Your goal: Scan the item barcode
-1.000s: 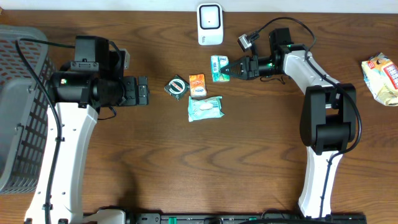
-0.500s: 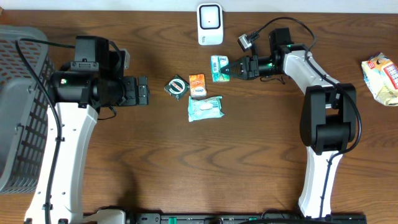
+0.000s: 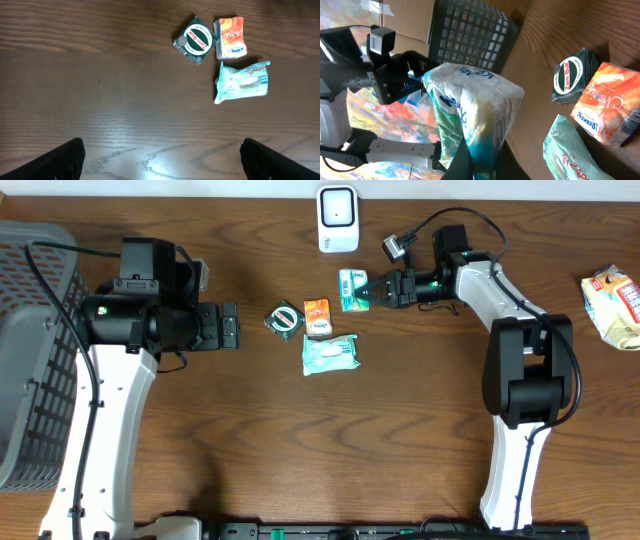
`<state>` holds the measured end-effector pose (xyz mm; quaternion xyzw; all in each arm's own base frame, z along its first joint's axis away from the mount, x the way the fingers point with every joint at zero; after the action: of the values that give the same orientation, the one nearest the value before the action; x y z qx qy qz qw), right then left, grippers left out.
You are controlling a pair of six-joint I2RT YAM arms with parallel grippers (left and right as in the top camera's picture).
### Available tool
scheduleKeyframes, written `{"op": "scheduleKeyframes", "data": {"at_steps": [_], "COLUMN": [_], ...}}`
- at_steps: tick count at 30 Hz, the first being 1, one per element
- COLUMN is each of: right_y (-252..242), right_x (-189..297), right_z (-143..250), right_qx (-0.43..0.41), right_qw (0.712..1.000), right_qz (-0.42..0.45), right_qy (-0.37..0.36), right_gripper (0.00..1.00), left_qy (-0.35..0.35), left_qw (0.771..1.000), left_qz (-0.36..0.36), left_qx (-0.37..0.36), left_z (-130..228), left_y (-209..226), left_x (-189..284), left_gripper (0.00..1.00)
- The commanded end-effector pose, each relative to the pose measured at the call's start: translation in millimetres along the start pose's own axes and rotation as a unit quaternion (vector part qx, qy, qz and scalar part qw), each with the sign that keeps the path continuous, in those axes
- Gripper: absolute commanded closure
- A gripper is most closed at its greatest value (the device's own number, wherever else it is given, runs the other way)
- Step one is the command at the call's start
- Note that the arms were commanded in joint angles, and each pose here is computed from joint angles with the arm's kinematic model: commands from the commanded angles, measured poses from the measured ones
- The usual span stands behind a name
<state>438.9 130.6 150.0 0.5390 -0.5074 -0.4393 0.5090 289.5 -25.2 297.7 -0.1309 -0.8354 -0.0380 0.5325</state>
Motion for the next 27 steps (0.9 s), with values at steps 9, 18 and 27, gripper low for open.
{"op": "scheduleKeyframes", "data": {"at_steps": [9, 18, 27], "right_y": [4.6, 4.1, 0.4], "right_x": [-6.8, -7.7, -7.4], "right_z": [2.5, 2.6, 2.6], "right_qx": [0.015, 0.015, 0.012], "right_qw": [1.0, 1.0, 1.0], "right_qz": [-0.001, 0.002, 0.024], "right_qy": [0.008, 0.008, 0.005], "right_gripper": [0.99, 0.99, 0.99], "left_qy": [0.007, 0.007, 0.007], "left_qw": [1.0, 1.0, 1.0], "left_qz": [-0.003, -0.003, -0.003], "left_qx": [-0.001, -0.001, -0.001], "left_z": [1.6, 1.6, 1.6], "left_y": [-0.1, -0.1, -0.1], "left_x": [-1.9, -1.9, -1.9], "left_gripper": [0.02, 0.02, 0.02]}}
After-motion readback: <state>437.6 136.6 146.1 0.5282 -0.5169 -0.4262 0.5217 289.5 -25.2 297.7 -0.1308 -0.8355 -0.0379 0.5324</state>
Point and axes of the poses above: each gripper's point midway between its finger pads, its own x axis back along the fingers, its own y axis along the line the jaws close on, z = x × y, the point moved 9 cm from there along x, back along the fingers, and after that the axes turned 15 degrees about -x, right-handed, at the moved point
